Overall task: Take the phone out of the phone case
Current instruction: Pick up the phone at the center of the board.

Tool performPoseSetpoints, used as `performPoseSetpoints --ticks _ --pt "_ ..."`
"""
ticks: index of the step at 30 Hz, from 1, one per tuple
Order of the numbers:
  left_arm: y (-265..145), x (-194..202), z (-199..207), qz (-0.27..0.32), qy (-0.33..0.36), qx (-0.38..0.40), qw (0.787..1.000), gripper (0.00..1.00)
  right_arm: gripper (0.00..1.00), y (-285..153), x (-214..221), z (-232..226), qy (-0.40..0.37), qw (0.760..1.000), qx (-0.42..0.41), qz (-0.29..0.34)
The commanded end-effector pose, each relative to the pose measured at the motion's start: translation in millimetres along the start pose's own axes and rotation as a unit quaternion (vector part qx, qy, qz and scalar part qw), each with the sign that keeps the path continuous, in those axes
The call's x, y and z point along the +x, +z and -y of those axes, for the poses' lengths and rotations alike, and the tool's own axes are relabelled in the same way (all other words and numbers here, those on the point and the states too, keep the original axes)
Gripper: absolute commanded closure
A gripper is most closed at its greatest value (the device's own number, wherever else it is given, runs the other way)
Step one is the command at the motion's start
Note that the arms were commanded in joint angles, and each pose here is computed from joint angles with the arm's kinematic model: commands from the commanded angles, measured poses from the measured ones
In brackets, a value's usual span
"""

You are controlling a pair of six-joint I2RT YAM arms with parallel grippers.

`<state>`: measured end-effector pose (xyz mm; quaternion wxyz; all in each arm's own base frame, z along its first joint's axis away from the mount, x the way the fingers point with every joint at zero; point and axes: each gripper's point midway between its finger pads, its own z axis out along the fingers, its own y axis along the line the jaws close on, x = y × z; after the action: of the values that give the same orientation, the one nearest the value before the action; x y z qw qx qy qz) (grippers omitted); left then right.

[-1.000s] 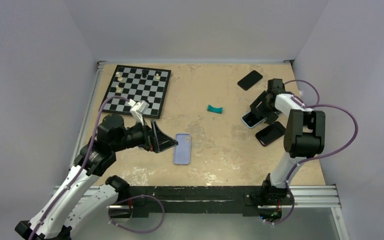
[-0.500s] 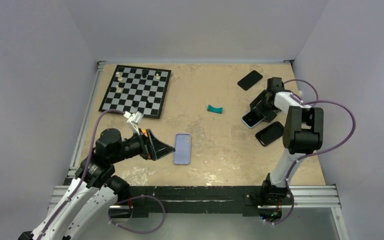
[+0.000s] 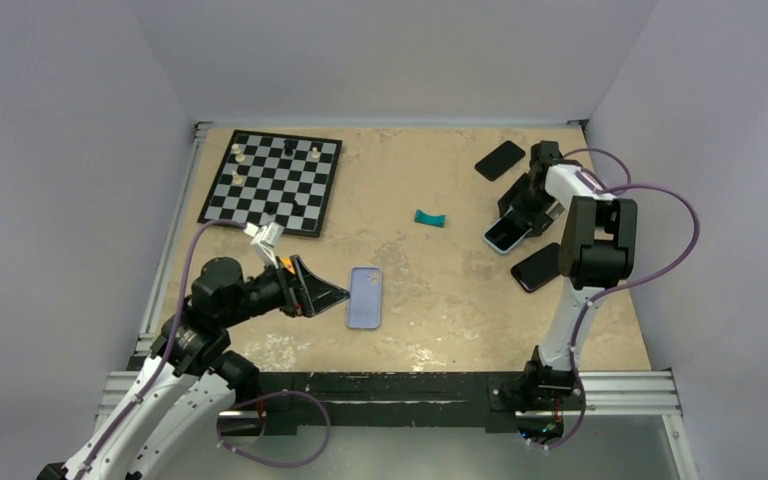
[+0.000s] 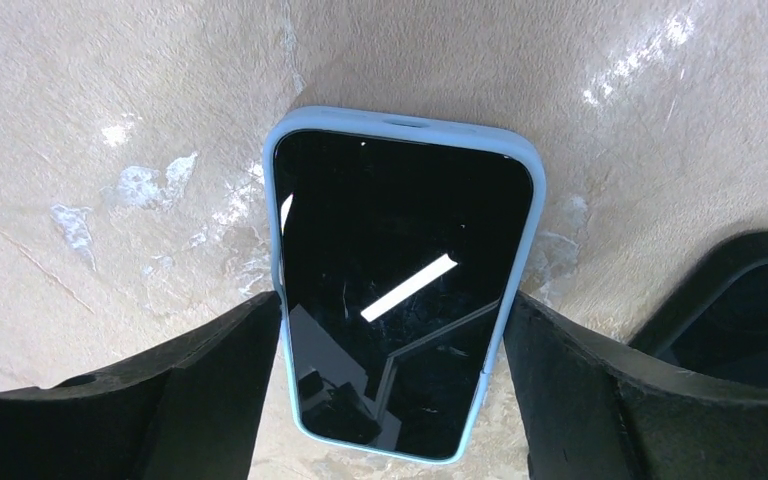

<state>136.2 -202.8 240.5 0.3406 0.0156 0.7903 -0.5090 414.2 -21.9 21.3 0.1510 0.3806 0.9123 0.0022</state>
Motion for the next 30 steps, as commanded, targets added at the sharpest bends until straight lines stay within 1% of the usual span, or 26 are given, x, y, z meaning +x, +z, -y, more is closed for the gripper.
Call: performPoseSetpoints --ticks 1,5,8,12,14,17,18,19,20,21,22,23,25,30 --pt "-6.9 -16.5 24.7 0.029 0.01 0.033 0.999 0.0 0.17 16.6 7.1 22.4 -0.018 0.998 0.061 -0.02" --pt "-12.6 -19.2 31.7 0.038 0.018 0.044 0.998 0.0 0.17 19.0 11.0 20.2 -0.033 0.997 0.058 -0.04" --pt "-16.0 -19.8 32.6 0.047 0.023 0.048 0.997 0.0 0.16 19.7 6.6 21.9 -0.036 0.996 0.067 -0.035" --pt "-17.1 -19.8 34.9 0.045 0.032 0.052 0.997 0.0 0.16 19.8 9.4 24.5 -0.034 0.995 0.081 -0.043" --pt "-16.6 -20.7 36.4 0.044 0.035 0.053 0.997 0.0 0.18 19.2 11.3 25.1 -0.037 0.995 0.078 -0.044" --pt "-16.2 -21.9 38.0 0.043 0.037 0.054 0.997 0.0 0.27 16.7 9.5 21.8 -0.048 0.998 0.046 -0.017" --pt "-16.1 -21.7 38.3 0.042 0.037 0.055 0.997 0.0 0.32 13.1 10.4 18.1 -0.052 0.998 0.021 -0.007" --pt "-15.7 -21.4 37.4 0.042 0.037 0.054 0.997 0.0 0.42 9.7 9.8 16.3 -0.057 0.998 0.003 0.006" --pt "-16.0 -20.6 36.8 0.041 0.038 0.054 0.997 0.0 0.54 4.9 9.9 11.4 -0.065 0.997 -0.021 0.017" --pt "-15.6 -19.9 35.5 0.04 0.039 0.052 0.997 0.0 0.64 0.7 11.3 5.6 -0.07 0.996 -0.048 0.024" --pt "-15.1 -19.1 33.8 0.04 0.039 0.051 0.997 0.0 0.73 -2.6 13.5 0.9 -0.071 0.995 -0.068 0.027" --pt "-14.3 -18.7 31.9 0.041 0.038 0.048 0.997 0.0 0.84 -5.6 16.4 -4.9 -0.072 0.993 -0.09 0.025" --pt "-11.2 -17.6 27.4 0.038 0.034 0.042 0.998 0.0 1.0 -10.5 19.0 -11.3 -0.073 0.99 -0.116 0.029" --pt "-4.0 -18.4 21.0 0.032 0.024 0.028 0.999 0.0 1.0 -43.1 14.6 -34.9 -0.092 0.973 -0.201 0.073"
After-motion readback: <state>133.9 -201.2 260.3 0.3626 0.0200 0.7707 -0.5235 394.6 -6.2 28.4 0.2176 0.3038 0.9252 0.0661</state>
